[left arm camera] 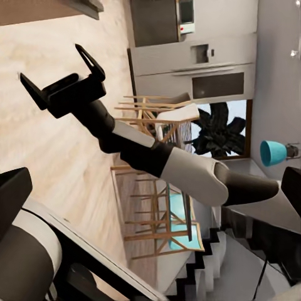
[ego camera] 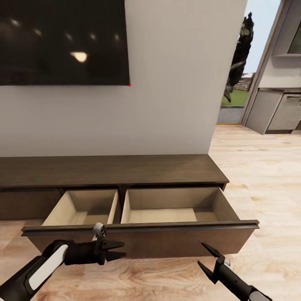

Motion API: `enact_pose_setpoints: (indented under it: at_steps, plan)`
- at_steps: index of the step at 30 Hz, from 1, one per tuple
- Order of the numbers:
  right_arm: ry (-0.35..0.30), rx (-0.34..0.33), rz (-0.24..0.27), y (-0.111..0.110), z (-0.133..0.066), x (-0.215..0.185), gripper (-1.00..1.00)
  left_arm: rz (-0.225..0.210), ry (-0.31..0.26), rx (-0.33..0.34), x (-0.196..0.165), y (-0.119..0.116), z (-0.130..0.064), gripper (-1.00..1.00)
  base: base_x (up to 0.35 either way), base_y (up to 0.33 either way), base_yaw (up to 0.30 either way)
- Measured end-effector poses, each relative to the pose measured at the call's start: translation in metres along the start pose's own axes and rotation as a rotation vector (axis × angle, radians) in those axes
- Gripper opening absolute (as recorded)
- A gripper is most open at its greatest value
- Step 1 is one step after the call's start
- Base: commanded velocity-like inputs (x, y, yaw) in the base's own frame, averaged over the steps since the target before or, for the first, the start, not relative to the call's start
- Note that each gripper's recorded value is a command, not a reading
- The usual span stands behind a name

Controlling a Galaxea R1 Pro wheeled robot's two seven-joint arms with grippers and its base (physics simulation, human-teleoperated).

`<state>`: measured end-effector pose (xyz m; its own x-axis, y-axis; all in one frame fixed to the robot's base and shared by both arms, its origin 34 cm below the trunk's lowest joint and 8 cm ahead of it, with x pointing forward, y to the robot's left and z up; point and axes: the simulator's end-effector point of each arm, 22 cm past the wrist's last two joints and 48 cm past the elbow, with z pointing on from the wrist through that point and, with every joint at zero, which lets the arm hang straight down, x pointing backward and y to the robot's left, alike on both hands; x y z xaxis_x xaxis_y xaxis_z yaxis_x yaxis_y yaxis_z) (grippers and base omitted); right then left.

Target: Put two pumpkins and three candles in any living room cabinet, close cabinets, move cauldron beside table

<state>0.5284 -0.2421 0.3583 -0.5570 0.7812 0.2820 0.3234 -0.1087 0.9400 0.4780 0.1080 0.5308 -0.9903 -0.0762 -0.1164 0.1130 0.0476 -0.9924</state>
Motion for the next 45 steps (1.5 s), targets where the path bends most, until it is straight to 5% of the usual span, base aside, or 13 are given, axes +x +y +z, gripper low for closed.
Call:
enact_pose_setpoints:
  at_steps: [17, 45]
  plan:
    - [0.000, 0.015, -0.072, 0.010, -0.010, 0.004, 1.00, 0.070, -0.001, 0.005, 0.000, -0.029, -0.001, 1.00, 0.000, 0.000, 0.000]
    - [-0.049, 0.057, -0.096, 0.057, -0.020, 0.005, 1.00, 0.068, -0.001, 0.006, -0.024, -0.090, -0.002, 1.00, 0.000, 0.000, -0.008]
